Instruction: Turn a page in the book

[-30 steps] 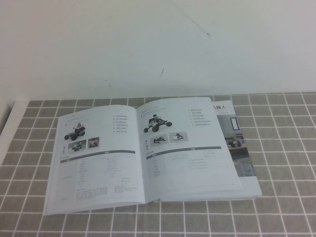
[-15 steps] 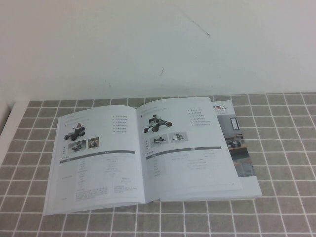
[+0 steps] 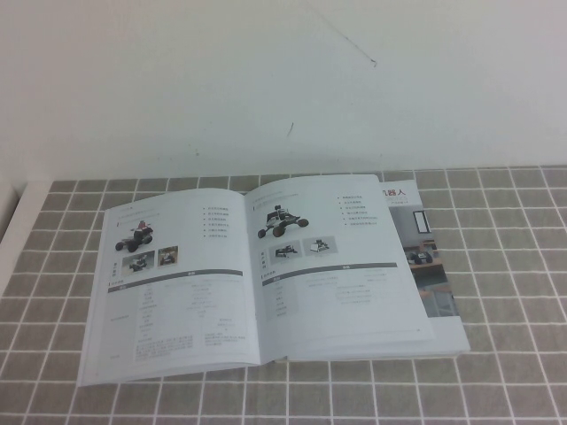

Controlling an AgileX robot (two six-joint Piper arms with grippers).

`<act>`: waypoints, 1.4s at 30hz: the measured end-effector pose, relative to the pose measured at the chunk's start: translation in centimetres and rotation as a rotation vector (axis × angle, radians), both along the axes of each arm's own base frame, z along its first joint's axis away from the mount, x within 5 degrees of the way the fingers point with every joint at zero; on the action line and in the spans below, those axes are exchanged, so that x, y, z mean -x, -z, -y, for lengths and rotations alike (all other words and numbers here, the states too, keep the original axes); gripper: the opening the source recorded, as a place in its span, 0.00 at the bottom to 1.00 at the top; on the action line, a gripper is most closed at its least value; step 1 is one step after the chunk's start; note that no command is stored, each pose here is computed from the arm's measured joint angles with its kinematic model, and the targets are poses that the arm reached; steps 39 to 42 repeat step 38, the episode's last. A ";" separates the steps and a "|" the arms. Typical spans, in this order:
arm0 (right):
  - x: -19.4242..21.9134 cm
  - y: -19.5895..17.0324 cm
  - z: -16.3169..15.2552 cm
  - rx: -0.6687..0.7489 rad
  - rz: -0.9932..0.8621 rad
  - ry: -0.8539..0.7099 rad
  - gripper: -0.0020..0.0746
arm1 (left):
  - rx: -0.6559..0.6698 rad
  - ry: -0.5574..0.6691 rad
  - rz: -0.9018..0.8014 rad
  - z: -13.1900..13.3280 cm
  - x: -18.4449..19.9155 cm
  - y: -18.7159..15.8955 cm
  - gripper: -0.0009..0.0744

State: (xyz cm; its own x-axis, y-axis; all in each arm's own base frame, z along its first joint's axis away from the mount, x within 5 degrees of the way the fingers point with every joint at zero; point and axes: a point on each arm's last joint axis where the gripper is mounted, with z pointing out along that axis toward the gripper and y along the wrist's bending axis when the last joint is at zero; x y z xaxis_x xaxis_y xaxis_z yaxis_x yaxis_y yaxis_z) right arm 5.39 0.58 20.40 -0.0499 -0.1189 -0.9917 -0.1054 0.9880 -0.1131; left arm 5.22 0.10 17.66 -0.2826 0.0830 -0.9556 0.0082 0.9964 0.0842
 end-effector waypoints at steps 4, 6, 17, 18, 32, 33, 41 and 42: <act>-0.2 1.3 0.0 0.002 -0.022 0.002 0.02 | 0.000 0.000 0.000 0.0 0.0 0.0 0.01; -0.1 1.8 0.0 0.005 -0.072 0.000 0.02 | 0.000 0.000 0.000 0.0 0.0 0.0 0.01; 0.3 3.5 -0.1 0.027 -0.275 -0.011 0.02 | 0.000 0.000 0.001 0.0 0.0 0.0 0.01; 0.3 3.5 -0.1 0.027 -0.275 -0.011 0.02 | 0.000 0.000 0.001 0.0 0.0 0.0 0.01; 0.3 3.5 -0.1 0.027 -0.275 -0.011 0.02 | 0.000 0.000 0.001 0.0 0.0 0.0 0.01; 0.3 3.5 -0.1 0.027 -0.275 -0.011 0.02 | 0.000 0.000 0.001 0.0 0.0 0.0 0.01; 0.3 3.5 -0.1 0.027 -0.275 -0.011 0.02 | 0.000 0.000 0.001 0.0 0.0 0.0 0.01; 0.3 3.5 -0.1 0.027 -0.275 -0.011 0.02 | 0.000 0.000 0.001 0.0 0.0 0.0 0.01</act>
